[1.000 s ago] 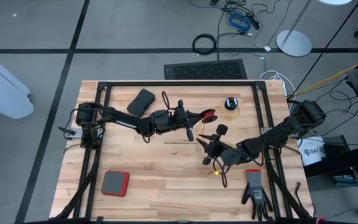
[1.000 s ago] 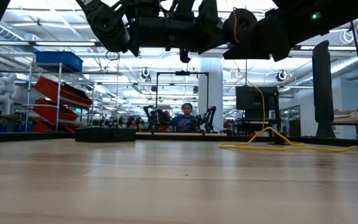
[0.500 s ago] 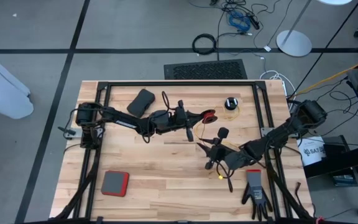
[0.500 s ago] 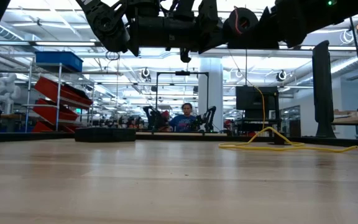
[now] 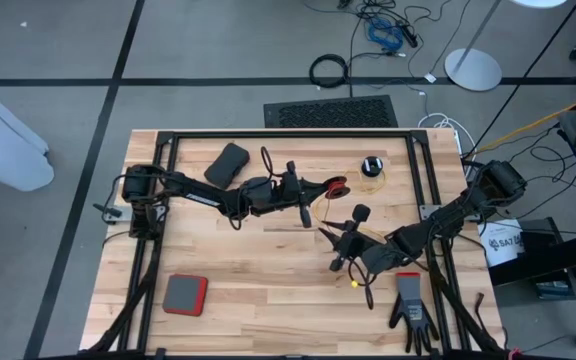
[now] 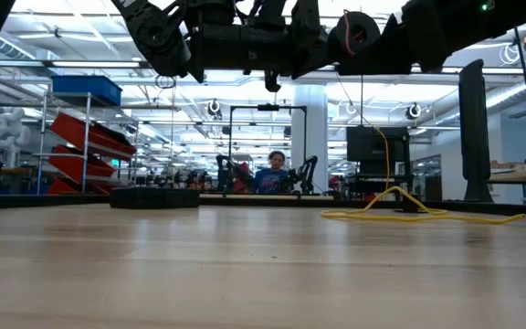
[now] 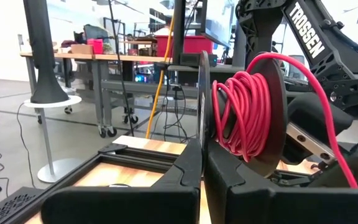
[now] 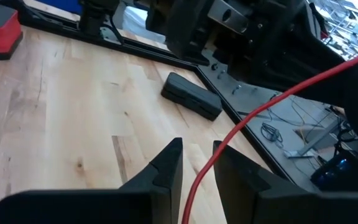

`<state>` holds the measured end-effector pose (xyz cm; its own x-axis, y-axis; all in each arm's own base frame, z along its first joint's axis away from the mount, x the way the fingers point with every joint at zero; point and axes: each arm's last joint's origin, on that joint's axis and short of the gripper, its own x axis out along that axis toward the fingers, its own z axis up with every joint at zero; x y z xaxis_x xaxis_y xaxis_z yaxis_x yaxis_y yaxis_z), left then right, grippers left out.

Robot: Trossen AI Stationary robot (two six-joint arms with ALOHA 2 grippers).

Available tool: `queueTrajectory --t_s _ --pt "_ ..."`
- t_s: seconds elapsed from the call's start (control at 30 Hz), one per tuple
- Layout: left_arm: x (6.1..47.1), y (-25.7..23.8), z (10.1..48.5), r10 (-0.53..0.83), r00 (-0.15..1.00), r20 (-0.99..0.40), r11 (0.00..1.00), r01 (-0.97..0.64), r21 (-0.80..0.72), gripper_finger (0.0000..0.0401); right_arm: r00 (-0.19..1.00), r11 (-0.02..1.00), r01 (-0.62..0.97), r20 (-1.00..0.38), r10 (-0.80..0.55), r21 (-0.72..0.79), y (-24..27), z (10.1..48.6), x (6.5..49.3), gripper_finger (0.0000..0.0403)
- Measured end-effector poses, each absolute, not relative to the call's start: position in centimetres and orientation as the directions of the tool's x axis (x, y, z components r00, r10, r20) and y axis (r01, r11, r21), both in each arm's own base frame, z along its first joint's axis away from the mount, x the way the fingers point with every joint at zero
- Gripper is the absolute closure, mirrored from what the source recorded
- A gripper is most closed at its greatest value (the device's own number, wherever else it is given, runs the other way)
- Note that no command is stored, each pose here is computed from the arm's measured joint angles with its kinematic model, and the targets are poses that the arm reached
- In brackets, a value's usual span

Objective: Coil cords
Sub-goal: Coil the red wire on the spool

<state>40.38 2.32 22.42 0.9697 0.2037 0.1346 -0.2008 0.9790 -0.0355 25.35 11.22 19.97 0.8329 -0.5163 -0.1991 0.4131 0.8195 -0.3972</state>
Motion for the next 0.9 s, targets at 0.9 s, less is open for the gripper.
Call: queueTrajectory --t_s 0.9 --pt "40.4 2.3 22.4 0.197 0.972 0.131 0.980 -0.193 -0.039 0.0397 0.840 0.863 0.413 -0.244 -0.485 -0.291 10.4 20.7 24.7 0.0400"
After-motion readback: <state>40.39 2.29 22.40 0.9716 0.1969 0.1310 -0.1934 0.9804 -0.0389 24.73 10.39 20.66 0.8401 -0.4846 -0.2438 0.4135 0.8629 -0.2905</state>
